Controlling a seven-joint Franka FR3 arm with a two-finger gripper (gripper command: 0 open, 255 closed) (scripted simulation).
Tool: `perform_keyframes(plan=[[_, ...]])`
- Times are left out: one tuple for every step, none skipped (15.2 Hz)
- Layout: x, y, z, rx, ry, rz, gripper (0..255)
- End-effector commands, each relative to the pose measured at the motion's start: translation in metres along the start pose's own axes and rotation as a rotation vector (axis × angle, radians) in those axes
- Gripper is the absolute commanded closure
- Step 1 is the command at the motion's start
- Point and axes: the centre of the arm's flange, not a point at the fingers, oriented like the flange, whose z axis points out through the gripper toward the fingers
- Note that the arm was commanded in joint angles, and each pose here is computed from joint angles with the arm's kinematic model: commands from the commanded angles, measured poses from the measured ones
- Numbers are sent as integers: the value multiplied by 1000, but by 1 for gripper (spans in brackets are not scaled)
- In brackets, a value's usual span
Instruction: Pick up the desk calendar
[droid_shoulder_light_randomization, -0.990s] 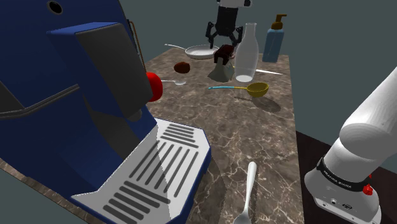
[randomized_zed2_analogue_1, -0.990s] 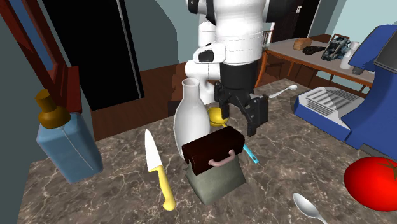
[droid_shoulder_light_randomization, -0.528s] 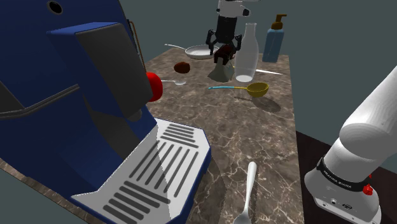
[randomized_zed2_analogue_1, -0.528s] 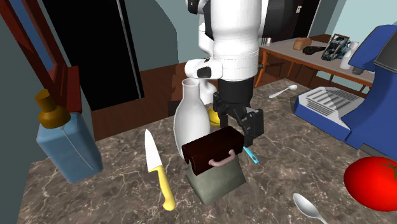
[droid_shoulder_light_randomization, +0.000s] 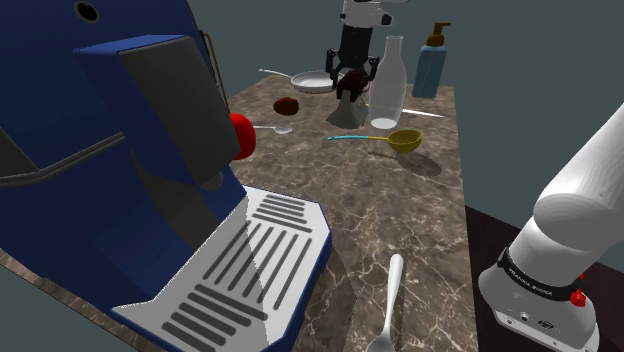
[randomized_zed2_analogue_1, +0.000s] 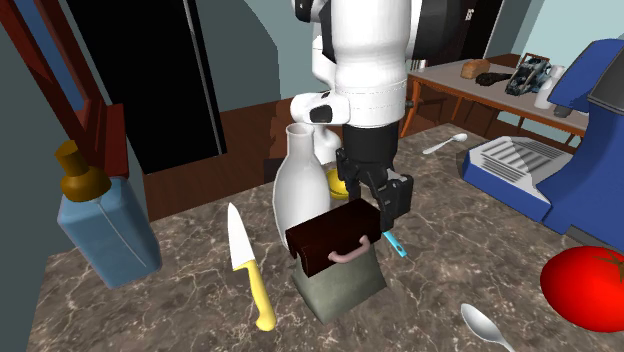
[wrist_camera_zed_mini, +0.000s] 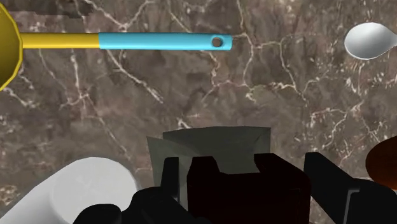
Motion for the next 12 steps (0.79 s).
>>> perform_keyframes(plan=[[0,0,1,-1,-1,0,255],[-1,1,2,-1,-1,0,255],[-1,0,-3,-1,-1,0,255],[-2,-1,-8,-1,-1,0,255],[-2,-2,-14,-1,-1,0,255],[-2,-2,-19,-1,-1,0,255],[-2,-3,-24,-1,-1,0,255],[-3,-4,-29,-1,-1,0,255],[-3,-4,-34,-1,-1,0,255],[-3,-5,-40,-1,-1,0,255],[-3,-6,-45,-1,-1,0,255],[-4,-6,-50,-1,-1,0,255]])
